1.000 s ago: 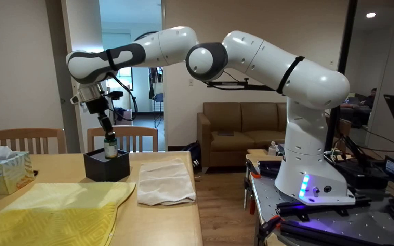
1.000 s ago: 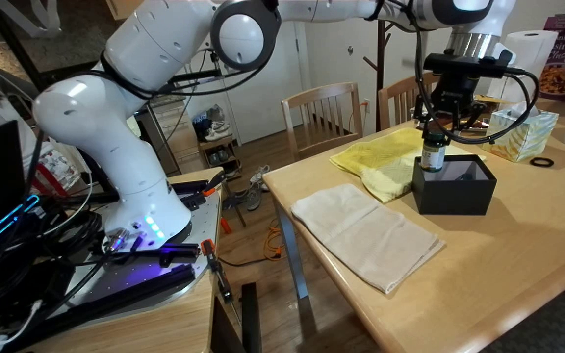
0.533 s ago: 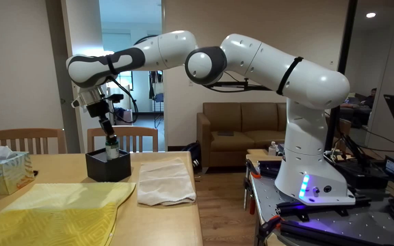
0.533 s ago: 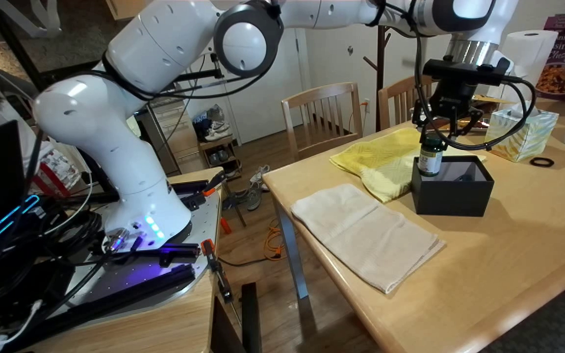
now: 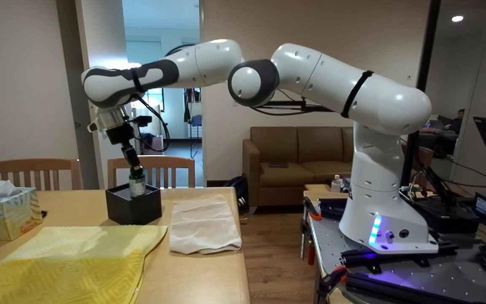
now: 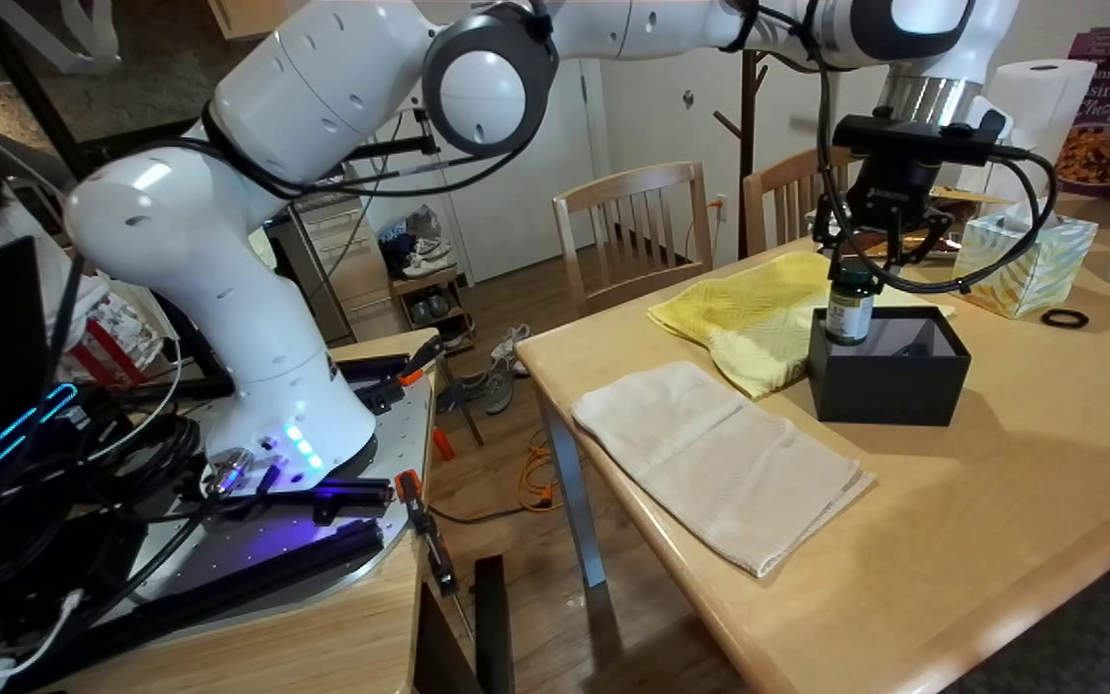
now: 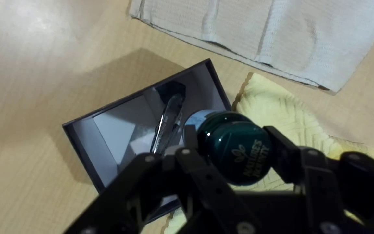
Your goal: Pick the bottle and put it in the box, then pick the box and put it on the cloth
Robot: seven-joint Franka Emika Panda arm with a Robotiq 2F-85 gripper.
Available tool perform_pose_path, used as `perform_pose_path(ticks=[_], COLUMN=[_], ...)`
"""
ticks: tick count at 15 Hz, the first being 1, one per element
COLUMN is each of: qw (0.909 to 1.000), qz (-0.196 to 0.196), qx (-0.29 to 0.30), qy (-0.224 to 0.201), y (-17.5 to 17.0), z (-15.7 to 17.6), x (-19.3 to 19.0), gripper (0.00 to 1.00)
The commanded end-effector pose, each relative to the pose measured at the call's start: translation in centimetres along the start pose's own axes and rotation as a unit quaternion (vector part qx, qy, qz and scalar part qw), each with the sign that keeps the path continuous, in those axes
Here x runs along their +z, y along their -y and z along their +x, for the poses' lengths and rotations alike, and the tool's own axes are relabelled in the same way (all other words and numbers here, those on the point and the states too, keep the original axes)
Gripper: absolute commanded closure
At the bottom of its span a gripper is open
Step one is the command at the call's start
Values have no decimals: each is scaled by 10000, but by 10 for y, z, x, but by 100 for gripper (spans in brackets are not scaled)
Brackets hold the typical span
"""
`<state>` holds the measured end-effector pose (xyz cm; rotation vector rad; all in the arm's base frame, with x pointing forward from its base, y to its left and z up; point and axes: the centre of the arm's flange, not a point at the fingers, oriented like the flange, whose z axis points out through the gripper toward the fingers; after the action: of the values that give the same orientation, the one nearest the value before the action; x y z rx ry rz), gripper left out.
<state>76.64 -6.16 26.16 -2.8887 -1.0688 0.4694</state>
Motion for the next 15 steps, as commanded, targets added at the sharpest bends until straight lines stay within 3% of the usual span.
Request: perform_pose_path(ticks=[1, 5, 6, 15], qw=[9989, 9951, 9961, 9951], qz=[407, 752, 632, 795], qx=[-199, -629, -592, -476], qy=[105, 120, 183, 356], y=[-21, -10, 1, -1], z=[22, 24, 6, 14], x=[-15, -11, 23, 89], gripper=[72, 72, 72, 72])
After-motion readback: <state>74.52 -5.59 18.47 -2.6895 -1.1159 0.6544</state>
